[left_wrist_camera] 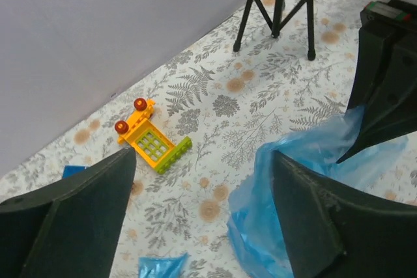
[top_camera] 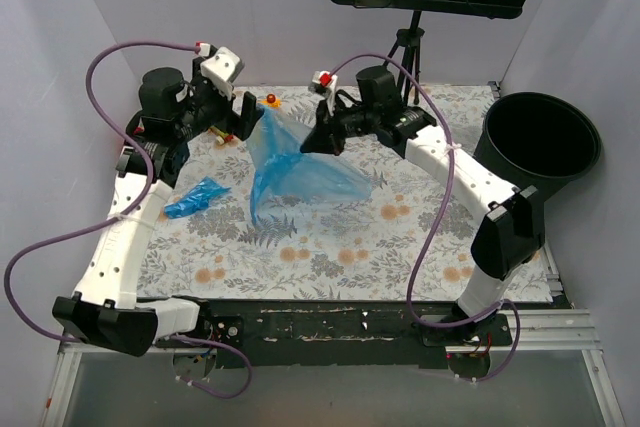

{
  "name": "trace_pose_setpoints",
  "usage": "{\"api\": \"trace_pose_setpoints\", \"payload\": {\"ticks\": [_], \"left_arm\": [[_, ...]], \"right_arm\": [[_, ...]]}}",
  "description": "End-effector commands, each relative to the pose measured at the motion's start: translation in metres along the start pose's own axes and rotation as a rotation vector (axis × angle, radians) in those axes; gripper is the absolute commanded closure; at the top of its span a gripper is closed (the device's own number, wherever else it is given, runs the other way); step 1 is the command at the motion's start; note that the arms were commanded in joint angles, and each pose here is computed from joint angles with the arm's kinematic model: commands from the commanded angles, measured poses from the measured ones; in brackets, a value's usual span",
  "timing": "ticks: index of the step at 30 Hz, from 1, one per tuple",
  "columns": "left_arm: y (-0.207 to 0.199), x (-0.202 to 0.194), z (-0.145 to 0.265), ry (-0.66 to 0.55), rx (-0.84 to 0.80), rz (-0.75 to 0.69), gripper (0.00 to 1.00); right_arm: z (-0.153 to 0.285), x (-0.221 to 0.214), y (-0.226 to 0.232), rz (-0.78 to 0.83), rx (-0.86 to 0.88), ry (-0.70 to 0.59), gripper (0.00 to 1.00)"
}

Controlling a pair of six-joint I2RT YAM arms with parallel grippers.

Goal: Put the trash bags into the trash bin

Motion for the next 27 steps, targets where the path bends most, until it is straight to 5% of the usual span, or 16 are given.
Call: {"api": "trace_pose_setpoints", "payload": {"ticks": [1, 3, 9, 14, 18, 27], "left_arm": [[0.0, 0.02, 0.023, -0.114, 0.161, 0.171, 0.12], [-0.011, 0.022, 0.044, -0.165, 0.203, 0.214, 0.08], [-0.058, -0.03, 0.05, 0.012, 0.073, 0.482, 0.11], [-0.091, -0.068, 0.024, 0.046, -0.15, 0.645, 0.16], [-0.094, -0.093, -0.003, 0.054, -0.126, 0.746, 0.11], [-0.101, -0.091, -0.056, -0.02, -0.269, 0.87, 0.15]], "right_arm": [[0.038, 0.009, -0.007, -0.454, -0.064, -0.264, 0.99], [0.045, 0.009, -0.014, -0.479, -0.12, -0.306, 0.99], [0.051, 0.023, -0.018, -0.471, -0.212, -0.373, 0.99], [0.049, 0.03, -0.025, -0.508, -0.296, -0.405, 0.99], [0.05, 0.031, -0.028, -0.532, -0.35, -0.412, 0.99], [0.054, 0.041, -0.039, -0.546, -0.506, -0.469, 0.99]]}}
Point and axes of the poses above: each gripper's point midway between its finger pads, its own z axis back along the fingers, its own y axis along the line the jaws close on, x = y × z, the point moved 9 cm from there along z, back along the fingers, and after that the axes turned 12 degrees about -z, right-handed, at the moved point
